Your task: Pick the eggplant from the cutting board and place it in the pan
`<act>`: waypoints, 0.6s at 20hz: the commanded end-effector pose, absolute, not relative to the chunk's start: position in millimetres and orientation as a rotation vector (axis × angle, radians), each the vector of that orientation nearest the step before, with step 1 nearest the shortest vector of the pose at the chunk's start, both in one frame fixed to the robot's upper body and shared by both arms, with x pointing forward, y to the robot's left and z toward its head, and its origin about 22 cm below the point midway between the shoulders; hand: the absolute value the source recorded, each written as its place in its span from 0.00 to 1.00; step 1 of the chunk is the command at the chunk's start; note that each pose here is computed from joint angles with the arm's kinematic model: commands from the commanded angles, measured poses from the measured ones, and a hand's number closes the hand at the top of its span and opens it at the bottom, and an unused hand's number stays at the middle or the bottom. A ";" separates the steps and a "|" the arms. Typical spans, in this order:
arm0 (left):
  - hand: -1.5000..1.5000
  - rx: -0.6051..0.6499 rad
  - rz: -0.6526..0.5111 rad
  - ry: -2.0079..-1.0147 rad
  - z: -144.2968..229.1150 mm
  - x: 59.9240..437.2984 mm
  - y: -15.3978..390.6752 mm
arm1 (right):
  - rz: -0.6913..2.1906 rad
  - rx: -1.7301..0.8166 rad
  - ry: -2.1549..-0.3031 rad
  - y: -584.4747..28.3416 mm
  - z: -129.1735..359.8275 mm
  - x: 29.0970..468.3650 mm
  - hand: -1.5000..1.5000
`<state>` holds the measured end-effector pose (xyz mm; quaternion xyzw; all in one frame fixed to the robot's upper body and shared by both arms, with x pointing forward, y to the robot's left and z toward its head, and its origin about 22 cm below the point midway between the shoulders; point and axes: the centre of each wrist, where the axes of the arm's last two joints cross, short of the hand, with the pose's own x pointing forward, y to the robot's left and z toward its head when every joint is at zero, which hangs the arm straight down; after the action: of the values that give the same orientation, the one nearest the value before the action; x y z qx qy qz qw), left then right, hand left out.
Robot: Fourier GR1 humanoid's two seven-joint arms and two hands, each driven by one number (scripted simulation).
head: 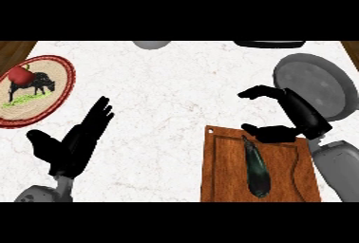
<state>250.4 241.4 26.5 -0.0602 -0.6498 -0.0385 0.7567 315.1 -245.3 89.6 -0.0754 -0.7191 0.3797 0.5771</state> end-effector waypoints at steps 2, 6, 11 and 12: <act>0.50 -0.238 -0.112 -1.369 17.1 261.7 224.0 | 0.992 -0.192 -1.867 -225.4 67.9 330.9 0.00; 0.50 -0.232 -0.102 -1.363 24.3 264.4 215.0 | 1.421 -0.240 -1.527 -209.1 96.1 327.9 0.00; 0.50 -0.225 -0.112 -1.343 10.8 256.1 216.8 | 1.832 -0.500 -1.125 -183.4 98.7 318.3 0.00; 0.50 -0.244 -0.114 -1.369 23.4 264.2 215.2 | 1.892 -0.561 -1.053 -177.7 100.0 322.2 0.00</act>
<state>257.0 217.2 15.7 -0.1069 -0.6260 -0.0472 0.7710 324.5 -193.2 98.0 -0.1531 -0.5404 0.6725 0.4819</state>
